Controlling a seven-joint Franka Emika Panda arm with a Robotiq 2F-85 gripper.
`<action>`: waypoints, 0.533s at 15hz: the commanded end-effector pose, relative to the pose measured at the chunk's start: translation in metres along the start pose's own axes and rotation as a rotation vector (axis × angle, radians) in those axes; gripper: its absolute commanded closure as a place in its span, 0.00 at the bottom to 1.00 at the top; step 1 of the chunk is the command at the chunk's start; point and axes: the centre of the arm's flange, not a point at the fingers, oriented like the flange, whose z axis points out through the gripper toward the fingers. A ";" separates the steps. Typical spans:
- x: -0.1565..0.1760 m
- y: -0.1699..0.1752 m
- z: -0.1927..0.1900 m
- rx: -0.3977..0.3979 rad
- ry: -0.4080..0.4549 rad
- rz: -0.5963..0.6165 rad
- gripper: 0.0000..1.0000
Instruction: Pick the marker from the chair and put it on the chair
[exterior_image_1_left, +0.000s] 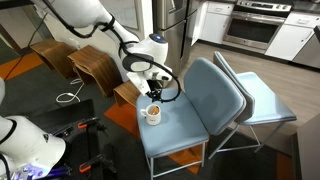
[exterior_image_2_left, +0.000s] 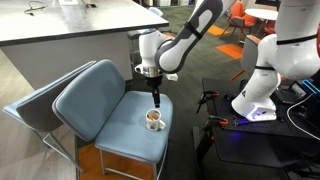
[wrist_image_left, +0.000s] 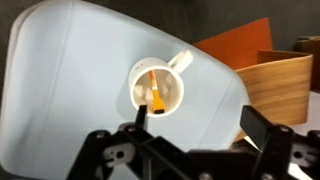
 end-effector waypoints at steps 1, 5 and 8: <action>0.001 0.000 -0.001 0.000 0.002 0.000 0.00; 0.002 0.000 -0.002 0.001 0.004 -0.001 0.00; 0.007 0.004 0.009 -0.061 0.036 0.006 0.00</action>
